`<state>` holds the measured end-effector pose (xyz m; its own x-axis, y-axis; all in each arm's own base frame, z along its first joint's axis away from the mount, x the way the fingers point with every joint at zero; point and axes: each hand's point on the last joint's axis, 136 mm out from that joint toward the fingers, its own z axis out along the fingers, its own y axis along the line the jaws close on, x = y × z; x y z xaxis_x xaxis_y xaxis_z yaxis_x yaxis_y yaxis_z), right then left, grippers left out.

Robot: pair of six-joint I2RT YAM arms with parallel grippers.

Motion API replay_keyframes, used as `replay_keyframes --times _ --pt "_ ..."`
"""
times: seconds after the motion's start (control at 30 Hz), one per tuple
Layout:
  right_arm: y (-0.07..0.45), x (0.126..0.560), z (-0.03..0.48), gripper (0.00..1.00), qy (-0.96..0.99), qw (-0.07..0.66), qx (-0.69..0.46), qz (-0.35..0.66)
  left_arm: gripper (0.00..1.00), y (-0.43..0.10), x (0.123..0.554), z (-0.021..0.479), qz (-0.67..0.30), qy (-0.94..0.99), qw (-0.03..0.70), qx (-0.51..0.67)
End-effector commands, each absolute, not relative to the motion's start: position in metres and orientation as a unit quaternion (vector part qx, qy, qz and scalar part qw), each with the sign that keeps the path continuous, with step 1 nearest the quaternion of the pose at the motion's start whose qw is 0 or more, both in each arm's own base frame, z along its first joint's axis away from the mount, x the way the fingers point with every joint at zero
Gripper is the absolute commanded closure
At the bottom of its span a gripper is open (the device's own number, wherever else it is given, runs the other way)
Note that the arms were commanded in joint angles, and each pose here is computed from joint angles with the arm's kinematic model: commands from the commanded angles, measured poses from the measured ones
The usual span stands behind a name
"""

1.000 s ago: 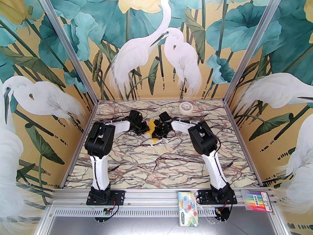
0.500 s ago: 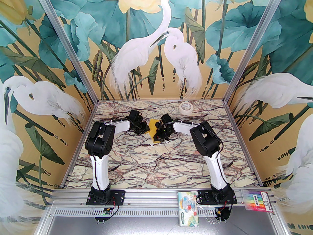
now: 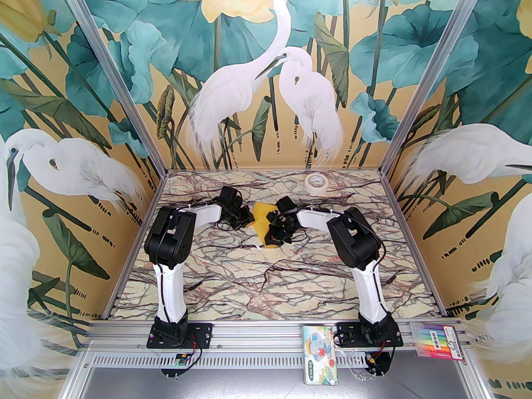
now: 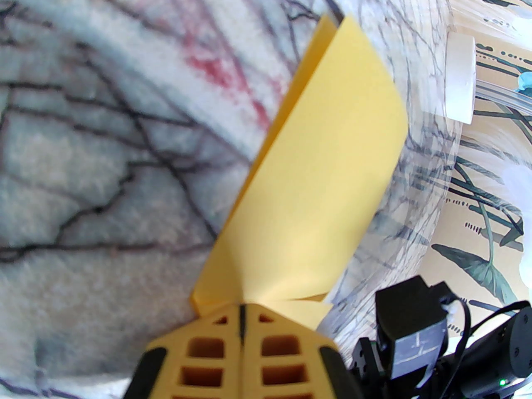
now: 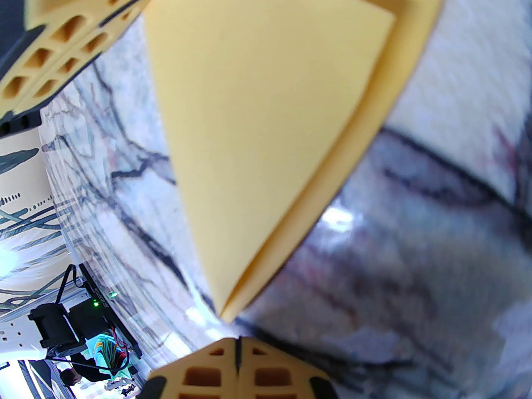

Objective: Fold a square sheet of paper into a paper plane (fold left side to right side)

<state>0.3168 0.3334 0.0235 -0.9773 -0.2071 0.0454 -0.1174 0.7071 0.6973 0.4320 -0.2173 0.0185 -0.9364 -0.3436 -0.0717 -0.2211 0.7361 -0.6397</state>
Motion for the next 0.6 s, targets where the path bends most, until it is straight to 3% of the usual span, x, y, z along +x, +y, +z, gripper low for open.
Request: replay_keyframes --times 0.0,0.17,0.33,0.57 --pt "0.331 0.338 0.063 1.0 -0.916 0.012 0.086 -0.391 1.0 -0.201 0.416 -0.021 -0.271 0.944 0.063 -0.179" --pt "0.347 0.366 0.079 1.0 -0.905 -0.011 0.073 -0.418 1.0 -0.203 0.415 -0.019 -0.272 0.944 0.063 -0.178" --pt "0.358 0.386 0.062 1.0 -0.908 -0.004 0.054 -0.416 1.0 -0.202 0.414 -0.02 -0.27 0.944 0.061 -0.178" --pt "0.371 0.38 0.031 1.0 -0.91 0.03 0.063 -0.409 1.0 -0.203 0.415 -0.019 -0.27 0.944 0.061 -0.177"
